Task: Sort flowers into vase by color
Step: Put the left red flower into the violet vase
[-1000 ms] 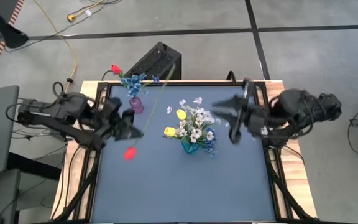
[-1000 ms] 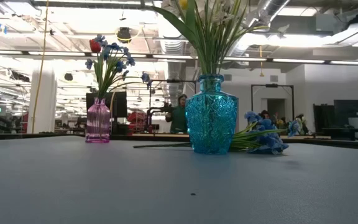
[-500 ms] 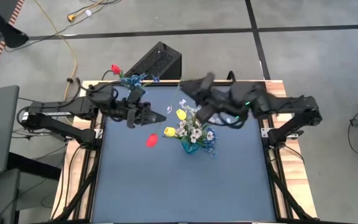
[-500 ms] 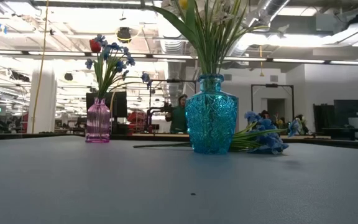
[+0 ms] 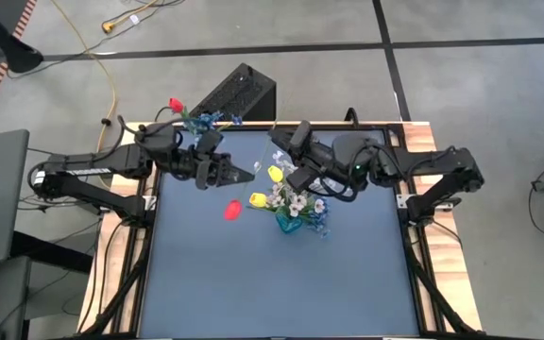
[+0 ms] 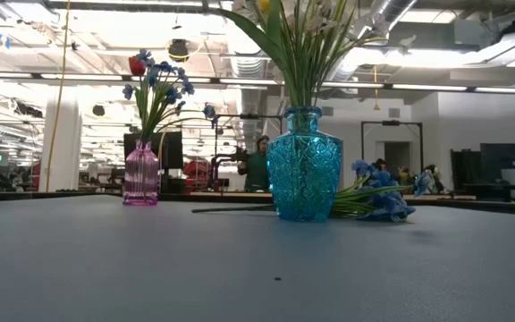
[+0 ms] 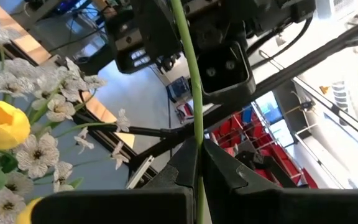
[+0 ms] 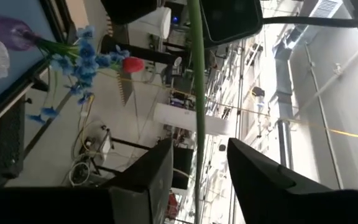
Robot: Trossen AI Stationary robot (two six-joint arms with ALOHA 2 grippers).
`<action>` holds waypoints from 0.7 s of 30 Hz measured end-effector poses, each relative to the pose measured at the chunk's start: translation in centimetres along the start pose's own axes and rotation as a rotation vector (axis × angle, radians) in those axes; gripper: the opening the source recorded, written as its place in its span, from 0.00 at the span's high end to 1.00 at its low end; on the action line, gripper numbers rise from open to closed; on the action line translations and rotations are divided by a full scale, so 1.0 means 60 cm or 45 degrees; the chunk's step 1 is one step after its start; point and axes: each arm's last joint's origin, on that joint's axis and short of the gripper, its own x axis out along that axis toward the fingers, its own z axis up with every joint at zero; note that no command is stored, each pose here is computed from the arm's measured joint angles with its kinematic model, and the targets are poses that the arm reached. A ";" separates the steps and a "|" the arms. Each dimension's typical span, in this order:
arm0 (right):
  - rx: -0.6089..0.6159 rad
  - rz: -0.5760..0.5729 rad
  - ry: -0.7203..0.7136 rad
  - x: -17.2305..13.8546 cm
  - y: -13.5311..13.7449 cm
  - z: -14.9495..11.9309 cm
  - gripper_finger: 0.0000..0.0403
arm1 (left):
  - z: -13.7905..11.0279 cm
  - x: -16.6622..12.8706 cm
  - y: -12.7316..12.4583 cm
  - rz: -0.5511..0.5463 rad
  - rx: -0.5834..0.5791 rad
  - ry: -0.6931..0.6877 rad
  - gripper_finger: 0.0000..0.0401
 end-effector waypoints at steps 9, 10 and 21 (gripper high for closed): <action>0.005 -0.011 -0.071 -0.002 -0.001 0.004 0.62 | -0.001 0.000 0.000 -0.015 0.028 0.033 1.00; 0.005 -0.011 -0.070 -0.002 -0.001 0.004 0.63 | -0.001 0.000 0.000 -0.019 0.034 0.040 1.00; -0.045 0.059 -0.050 0.022 0.023 0.025 0.84 | -0.003 0.000 0.001 -0.018 0.075 0.056 1.00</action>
